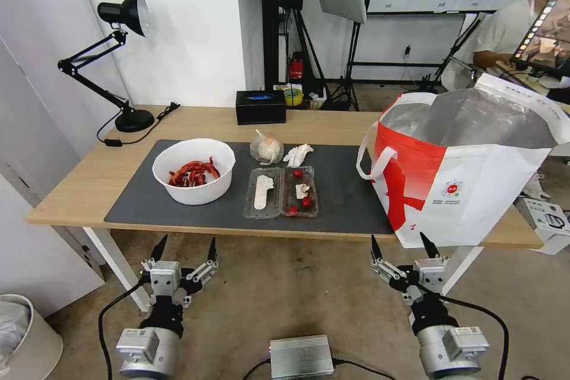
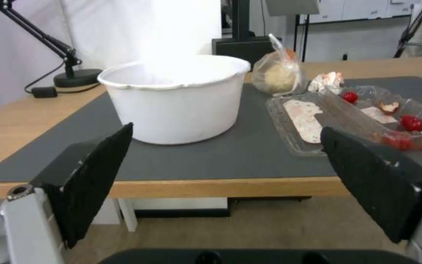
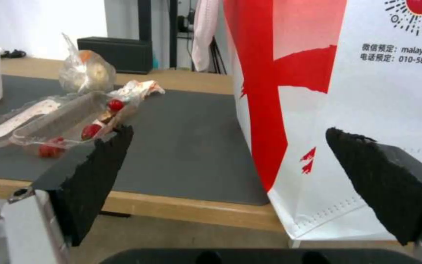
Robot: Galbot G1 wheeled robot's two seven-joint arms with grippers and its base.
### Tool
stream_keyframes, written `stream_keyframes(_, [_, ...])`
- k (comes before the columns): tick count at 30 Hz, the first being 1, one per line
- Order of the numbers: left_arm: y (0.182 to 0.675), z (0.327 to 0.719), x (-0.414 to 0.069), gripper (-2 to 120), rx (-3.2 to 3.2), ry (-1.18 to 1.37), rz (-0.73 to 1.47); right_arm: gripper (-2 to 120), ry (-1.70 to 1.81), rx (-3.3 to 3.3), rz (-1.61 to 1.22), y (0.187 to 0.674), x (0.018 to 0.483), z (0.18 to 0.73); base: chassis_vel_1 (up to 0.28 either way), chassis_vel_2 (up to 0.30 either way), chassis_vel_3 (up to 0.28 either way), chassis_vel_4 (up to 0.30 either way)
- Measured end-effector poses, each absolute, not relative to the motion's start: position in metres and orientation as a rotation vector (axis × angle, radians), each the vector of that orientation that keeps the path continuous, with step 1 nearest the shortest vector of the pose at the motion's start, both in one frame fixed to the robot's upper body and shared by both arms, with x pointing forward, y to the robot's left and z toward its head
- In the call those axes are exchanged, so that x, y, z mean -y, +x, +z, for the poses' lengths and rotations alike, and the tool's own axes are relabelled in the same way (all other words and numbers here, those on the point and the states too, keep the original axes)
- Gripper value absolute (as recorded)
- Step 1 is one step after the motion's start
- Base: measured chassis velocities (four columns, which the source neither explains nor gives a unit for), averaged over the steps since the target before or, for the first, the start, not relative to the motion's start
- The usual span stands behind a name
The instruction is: Pick up the trash from the table and place it into the takeout bag.
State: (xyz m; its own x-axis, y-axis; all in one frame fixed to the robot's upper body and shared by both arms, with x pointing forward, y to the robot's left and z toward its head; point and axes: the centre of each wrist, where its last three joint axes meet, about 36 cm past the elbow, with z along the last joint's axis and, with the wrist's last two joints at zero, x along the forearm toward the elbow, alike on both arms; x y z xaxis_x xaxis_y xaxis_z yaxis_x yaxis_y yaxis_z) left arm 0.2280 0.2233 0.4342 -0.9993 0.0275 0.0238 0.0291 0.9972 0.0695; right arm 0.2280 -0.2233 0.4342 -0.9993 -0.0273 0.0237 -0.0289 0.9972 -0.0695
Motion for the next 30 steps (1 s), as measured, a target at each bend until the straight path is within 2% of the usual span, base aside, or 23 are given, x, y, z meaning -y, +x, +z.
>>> stream_keyframes(14, [0.228,0.434,-0.223,100,3.116,-0.044,-0.109,100,0.044,3.117,0.109,0.228,0.223,0.434,0.0,0.0,0.0,0.0])
stream_keyframes(18, [0.229,0.435,-0.222,100,3.123,-0.045,-0.086,100,0.072,3.139,0.135,0.225,0.241,0.438,0.0,0.0,0.0,0.0])
stream_keyframes(20, [0.237,0.438,-0.215,100,3.149,-0.063,0.029,100,0.131,3.199,0.198,0.22,0.271,0.452,0.0,0.0,0.0,0.0])
stream_keyframes(21, [0.237,0.438,-0.215,100,3.149,-0.063,0.029,100,0.131,3.199,0.198,0.22,0.271,0.452,0.0,0.0,0.0,0.0])
stream_keyframes(24, [0.249,0.446,-0.201,100,3.175,-0.11,0.251,100,0.184,3.23,0.196,0.223,0.279,0.455,0.0,0.0,0.0,0.0])
stream_keyframes(30, [0.249,0.443,-0.198,100,3.179,-0.117,0.291,100,0.211,3.233,0.174,0.225,0.279,0.451,0.0,0.0,0.0,0.0])
